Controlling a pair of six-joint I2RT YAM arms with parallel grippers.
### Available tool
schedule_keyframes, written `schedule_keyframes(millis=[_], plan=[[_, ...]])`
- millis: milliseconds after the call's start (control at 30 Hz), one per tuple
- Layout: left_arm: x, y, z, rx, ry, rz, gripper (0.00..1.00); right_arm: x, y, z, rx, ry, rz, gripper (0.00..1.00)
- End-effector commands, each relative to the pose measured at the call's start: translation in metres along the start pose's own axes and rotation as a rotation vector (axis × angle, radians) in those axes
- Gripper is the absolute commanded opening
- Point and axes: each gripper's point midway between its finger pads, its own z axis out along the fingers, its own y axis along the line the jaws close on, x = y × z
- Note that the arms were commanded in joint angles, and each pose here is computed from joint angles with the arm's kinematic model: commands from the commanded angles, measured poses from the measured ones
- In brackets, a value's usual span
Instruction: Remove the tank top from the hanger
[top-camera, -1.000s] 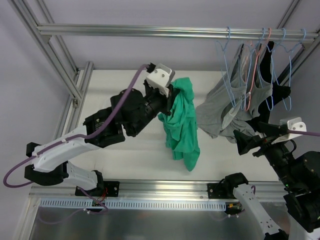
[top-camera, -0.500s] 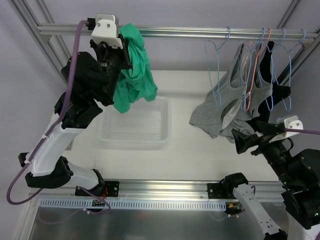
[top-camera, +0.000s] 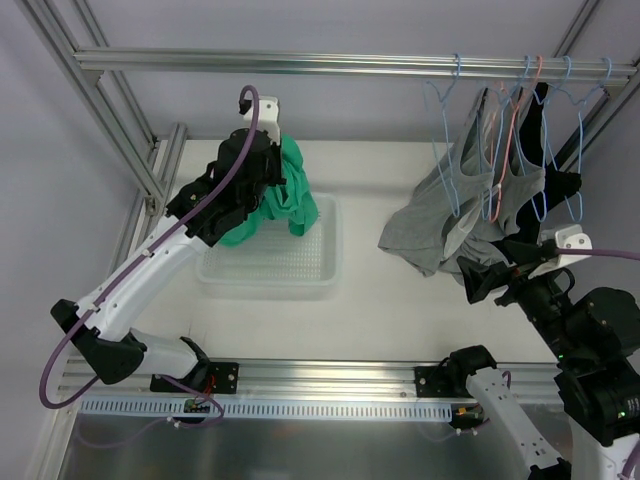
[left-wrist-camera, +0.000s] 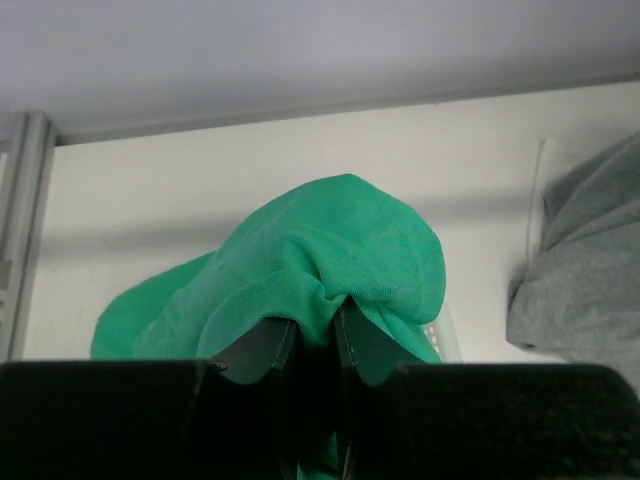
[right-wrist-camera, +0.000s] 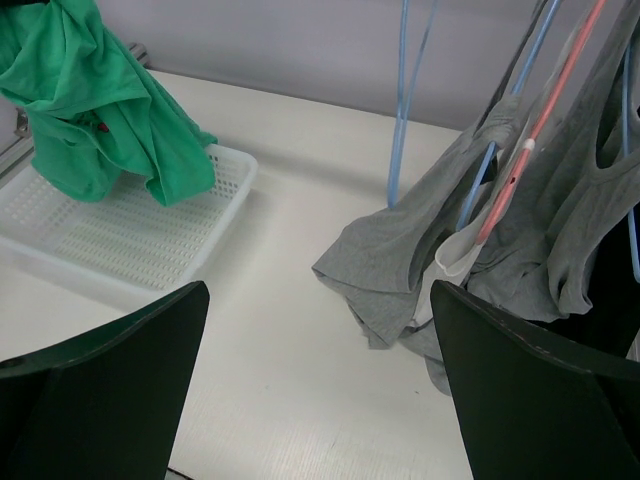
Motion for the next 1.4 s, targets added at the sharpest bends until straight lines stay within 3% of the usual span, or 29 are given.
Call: schedule_keyframes(millis=[0, 300, 500, 733, 1167, 1367], plan=[[-0.028, -0.015, -0.013, 0.099, -0.076, -0.140, 0.00, -0.007, -0.001, 0.013, -0.001, -0.013, -0.003, 0.99], [-0.138, 0.009, -0.090, 0.191, -0.343, -0.201, 0.00, -0.006, -0.001, 0.020, -0.005, -0.003, -0.005, 1.00], [-0.170, 0.020, -0.130, 0.254, -0.440, -0.212, 0.00, -0.007, -0.001, 0.021, -0.007, -0.004, -0.002, 0.99], [-0.143, 0.024, -0.129, 0.246, -0.397, -0.218, 0.00, -0.007, 0.003, 0.022, -0.026, -0.002, 0.006, 0.99], [-0.010, 0.004, -0.027, 0.094, -0.061, -0.170, 0.00, 0.002, 0.006, 0.025, -0.037, 0.018, 0.034, 1.00], [-0.015, 0.008, -0.012, 0.074, -0.051, -0.212, 0.00, 0.000, 0.006, 0.022, -0.037, 0.009, 0.035, 0.99]])
